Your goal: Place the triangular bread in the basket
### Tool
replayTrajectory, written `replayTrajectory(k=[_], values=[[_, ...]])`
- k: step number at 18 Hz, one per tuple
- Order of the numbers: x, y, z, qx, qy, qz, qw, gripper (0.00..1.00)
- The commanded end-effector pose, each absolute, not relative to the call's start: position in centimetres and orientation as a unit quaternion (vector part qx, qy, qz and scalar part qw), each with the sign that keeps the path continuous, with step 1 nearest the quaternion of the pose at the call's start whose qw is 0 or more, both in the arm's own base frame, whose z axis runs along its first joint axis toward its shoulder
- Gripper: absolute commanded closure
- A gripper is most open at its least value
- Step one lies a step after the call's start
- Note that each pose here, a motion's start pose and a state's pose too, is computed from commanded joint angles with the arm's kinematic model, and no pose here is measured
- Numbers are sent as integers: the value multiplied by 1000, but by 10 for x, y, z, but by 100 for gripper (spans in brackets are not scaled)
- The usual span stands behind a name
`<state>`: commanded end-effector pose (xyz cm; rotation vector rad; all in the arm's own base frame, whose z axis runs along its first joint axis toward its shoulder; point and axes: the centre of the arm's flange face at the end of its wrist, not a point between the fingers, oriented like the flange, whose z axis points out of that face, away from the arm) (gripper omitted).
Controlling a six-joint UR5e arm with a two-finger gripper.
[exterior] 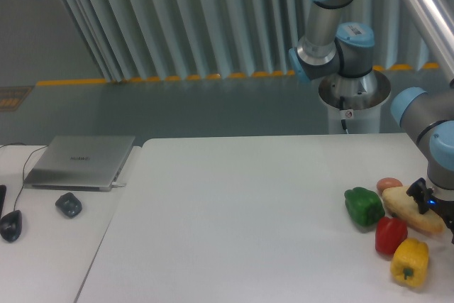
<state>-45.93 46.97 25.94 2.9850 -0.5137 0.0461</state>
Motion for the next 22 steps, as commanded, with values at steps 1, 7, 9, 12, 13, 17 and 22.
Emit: replayTrajectory(k=[1, 7, 9, 12, 13, 17, 22], values=[[-460, 469, 257, 984, -169, 17, 58, 0], [-458, 467, 255, 983, -170, 22, 61, 35], [-458, 467, 260, 983, -170, 20, 60, 63], [-457, 468, 264, 983, -170, 26, 63, 89], [-457, 467, 265, 983, -170, 26, 64, 100], [-453, 470, 265, 984, -167, 25, 64, 100], [-460, 467, 292, 985, -163, 23, 57, 100]])
